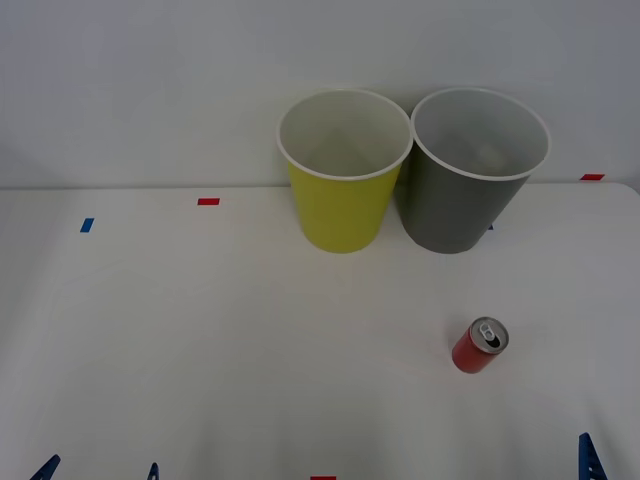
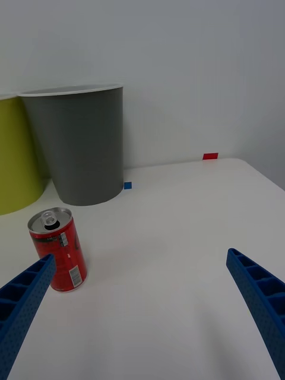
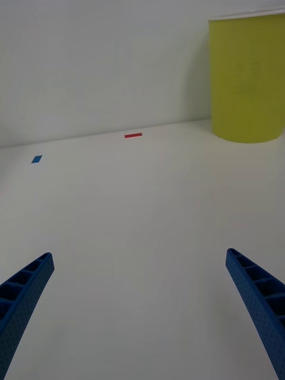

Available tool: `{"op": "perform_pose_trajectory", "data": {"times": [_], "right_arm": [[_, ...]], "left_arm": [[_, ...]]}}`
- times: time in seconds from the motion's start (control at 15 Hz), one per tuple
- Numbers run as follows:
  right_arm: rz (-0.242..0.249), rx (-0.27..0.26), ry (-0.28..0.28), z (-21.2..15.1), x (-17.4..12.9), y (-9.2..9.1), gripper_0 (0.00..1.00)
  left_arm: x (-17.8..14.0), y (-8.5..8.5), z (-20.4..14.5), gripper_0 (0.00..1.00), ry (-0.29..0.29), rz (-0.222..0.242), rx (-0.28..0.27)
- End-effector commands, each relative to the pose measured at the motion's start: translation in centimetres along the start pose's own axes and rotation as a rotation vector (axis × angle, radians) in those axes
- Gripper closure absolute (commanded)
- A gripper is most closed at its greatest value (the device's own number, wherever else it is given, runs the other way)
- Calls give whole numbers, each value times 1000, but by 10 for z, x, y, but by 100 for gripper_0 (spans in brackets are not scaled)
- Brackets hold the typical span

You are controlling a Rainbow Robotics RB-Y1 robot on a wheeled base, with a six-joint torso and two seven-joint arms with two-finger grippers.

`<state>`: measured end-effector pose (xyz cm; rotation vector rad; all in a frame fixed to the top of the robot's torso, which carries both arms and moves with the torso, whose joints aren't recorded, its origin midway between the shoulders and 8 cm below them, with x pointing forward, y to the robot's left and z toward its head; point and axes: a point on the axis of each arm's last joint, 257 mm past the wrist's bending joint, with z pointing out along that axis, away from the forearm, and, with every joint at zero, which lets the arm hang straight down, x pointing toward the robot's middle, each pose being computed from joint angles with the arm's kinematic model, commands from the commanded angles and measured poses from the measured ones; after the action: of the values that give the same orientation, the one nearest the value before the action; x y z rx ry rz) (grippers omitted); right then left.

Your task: Put cans in the gray bin and PET bottles in the light green bin.

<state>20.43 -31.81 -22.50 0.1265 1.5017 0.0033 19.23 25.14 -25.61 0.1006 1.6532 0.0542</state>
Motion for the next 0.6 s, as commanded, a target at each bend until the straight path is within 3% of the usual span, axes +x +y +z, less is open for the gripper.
{"op": "perform_pose_trajectory", "data": {"times": [0.07, 0.6], "right_arm": [[0, 0, 0, 0, 0, 0, 0], [0, 0, 0, 0, 0, 0, 0]], "left_arm": [[0, 0, 0, 0, 0, 0, 0], [0, 0, 0, 0, 0, 0, 0]]}}
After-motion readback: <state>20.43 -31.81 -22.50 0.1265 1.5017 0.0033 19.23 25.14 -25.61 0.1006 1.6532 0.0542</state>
